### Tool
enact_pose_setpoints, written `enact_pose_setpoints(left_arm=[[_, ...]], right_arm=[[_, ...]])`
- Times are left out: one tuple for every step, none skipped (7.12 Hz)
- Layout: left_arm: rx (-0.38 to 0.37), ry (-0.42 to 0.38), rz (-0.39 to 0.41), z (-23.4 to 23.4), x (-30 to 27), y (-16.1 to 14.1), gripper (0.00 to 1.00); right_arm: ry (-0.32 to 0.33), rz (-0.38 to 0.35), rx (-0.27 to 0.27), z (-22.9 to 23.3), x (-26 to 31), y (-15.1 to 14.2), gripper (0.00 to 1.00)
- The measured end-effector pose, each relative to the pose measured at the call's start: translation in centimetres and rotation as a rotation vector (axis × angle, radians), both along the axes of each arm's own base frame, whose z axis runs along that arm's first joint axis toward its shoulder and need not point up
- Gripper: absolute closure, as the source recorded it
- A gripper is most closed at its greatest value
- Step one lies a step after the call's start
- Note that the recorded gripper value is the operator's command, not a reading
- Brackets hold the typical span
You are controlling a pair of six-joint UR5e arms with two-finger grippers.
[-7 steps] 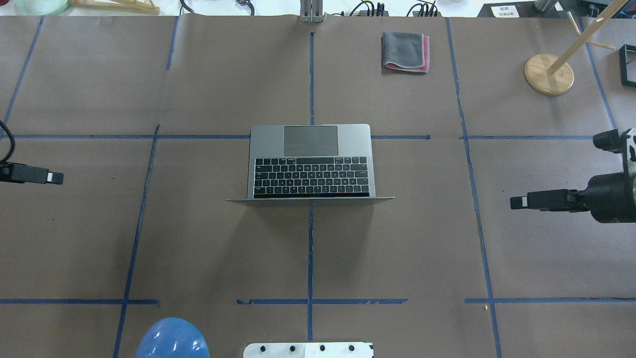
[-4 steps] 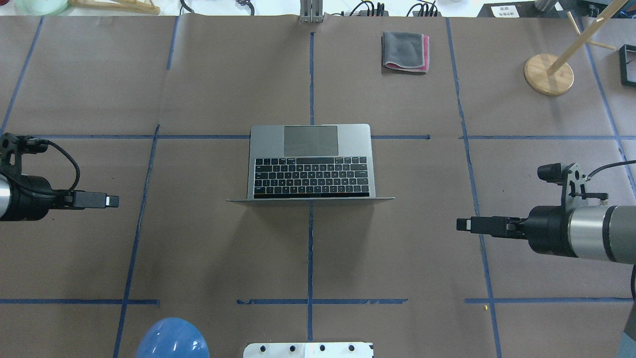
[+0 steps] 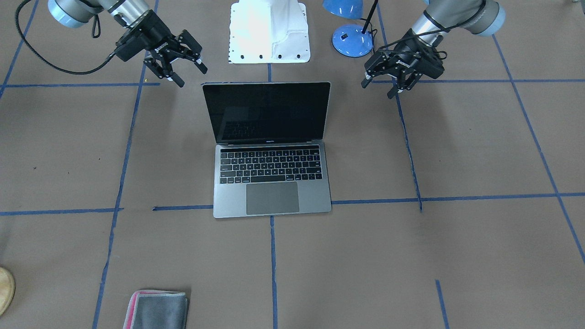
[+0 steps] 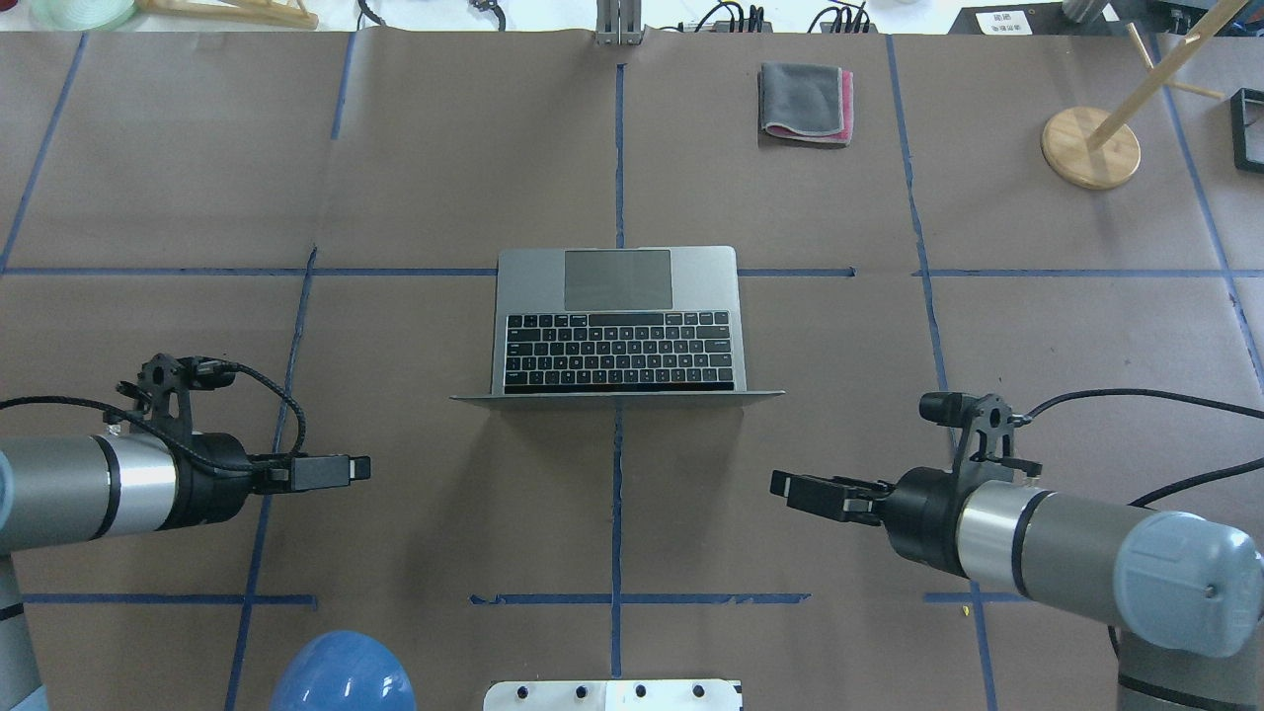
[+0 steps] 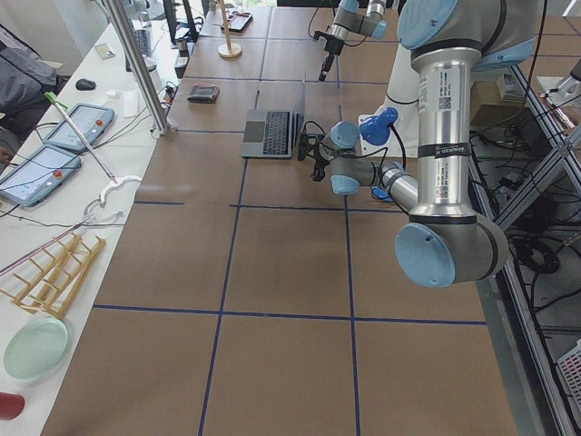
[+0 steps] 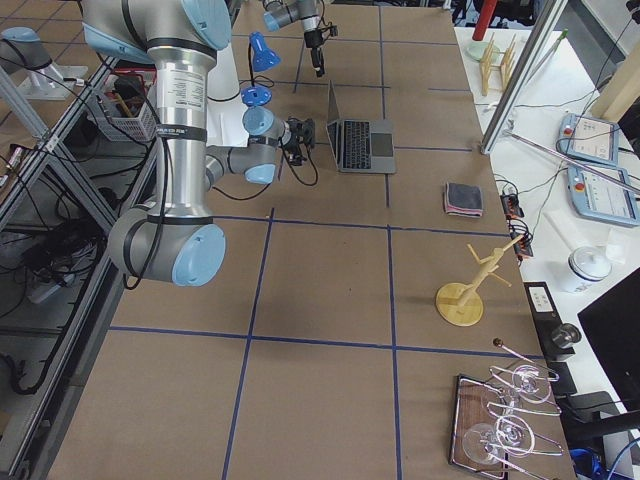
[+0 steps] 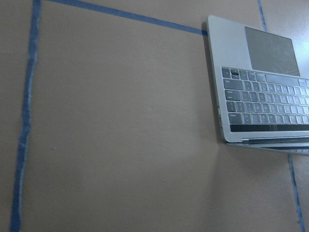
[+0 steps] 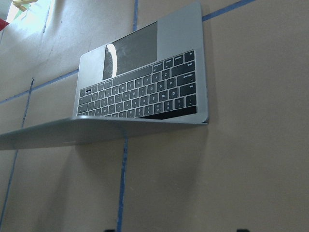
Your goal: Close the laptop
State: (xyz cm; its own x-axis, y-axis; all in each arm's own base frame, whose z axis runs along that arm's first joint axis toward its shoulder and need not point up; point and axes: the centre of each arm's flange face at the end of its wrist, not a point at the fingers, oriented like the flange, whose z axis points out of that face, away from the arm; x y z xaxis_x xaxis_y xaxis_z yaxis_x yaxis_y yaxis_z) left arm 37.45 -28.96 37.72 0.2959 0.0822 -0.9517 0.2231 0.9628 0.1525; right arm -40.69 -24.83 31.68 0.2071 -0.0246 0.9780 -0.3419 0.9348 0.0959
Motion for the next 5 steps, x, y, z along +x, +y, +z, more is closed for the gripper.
enact_pose_setpoints(left_arm=[[-0.013,0.015,-0.001,-1.5,1.8,0.6,0.72],[-0.043,0.032,-0.006,-3.8,3.6,0.6,0.91],[-0.070,0.048,-0.010,-5.9,5.0,0.5,0.95],[-0.083,0.060,-0.006,-7.4,6.1,0.8,0.97],[-0.081,0.070,0.000,-8.4,6.9,1.3,0.97]], right_arm=[[-0.002,0.013,-0.017,-2.1,-1.8,0.3,0.79],[-0.012,0.021,-0.034,-3.5,-2.9,0.5,0.96],[-0.022,0.028,-0.042,-4.3,-3.5,0.6,0.97],[-0.029,0.035,-0.044,-4.7,-3.8,0.5,0.97],[-0.033,0.039,-0.044,-5.0,-4.0,0.5,0.97]])
